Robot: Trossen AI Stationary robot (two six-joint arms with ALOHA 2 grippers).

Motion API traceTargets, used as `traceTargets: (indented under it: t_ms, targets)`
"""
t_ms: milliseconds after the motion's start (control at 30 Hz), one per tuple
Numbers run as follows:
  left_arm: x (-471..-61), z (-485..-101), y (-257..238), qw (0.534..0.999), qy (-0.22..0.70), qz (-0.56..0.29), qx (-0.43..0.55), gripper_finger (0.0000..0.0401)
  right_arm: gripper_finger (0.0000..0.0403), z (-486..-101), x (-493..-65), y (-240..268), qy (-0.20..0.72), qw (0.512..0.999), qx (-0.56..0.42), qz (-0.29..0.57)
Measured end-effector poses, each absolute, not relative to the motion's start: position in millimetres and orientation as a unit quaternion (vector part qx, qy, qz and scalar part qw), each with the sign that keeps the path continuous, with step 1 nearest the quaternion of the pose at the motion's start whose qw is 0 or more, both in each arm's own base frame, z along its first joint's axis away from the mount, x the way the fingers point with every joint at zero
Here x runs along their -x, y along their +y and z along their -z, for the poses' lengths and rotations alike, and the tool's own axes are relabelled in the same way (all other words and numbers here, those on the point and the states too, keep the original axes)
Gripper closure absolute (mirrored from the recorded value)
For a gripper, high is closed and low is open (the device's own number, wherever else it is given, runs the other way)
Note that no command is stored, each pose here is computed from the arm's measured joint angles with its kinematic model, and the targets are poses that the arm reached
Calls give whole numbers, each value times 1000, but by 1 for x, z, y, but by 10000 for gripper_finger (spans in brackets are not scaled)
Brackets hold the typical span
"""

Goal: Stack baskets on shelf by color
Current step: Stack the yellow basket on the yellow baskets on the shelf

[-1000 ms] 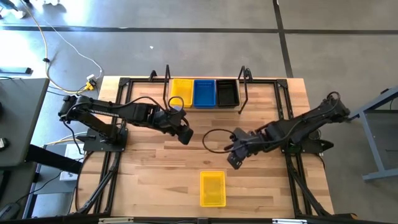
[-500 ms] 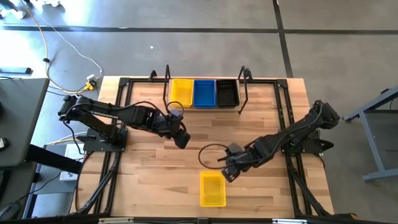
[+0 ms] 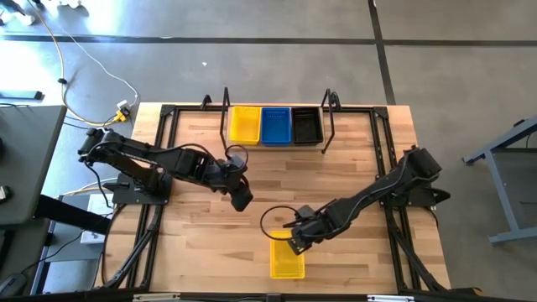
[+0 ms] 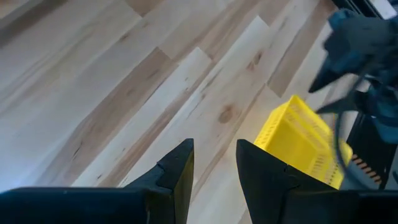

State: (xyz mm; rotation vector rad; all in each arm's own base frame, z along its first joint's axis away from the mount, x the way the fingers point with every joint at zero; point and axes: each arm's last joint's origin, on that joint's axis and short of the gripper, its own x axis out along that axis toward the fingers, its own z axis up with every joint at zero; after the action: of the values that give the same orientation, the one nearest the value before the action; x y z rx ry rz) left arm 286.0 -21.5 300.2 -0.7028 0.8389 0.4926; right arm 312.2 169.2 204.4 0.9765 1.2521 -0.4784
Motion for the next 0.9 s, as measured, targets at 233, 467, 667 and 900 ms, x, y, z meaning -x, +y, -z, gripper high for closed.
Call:
traceTargets:
  t_ms: [233, 467, 667, 900]
  targets:
    - [-285, -300, -30, 839, 406, -206, 298, 289, 247, -177, -319, 173, 577, 654, -428, 238]
    - [-284, -300, -38, 851, 417, -179, 262, 289, 288, -160, -327, 171, 574, 639, -439, 262]
    - [-284, -300, -44, 852, 421, -168, 262, 289, 384, -157, -332, 164, 554, 637, -451, 289]
    - [-283, -300, -45, 830, 417, -181, 321, 289, 396, -162, -342, 152, 510, 650, -476, 302]
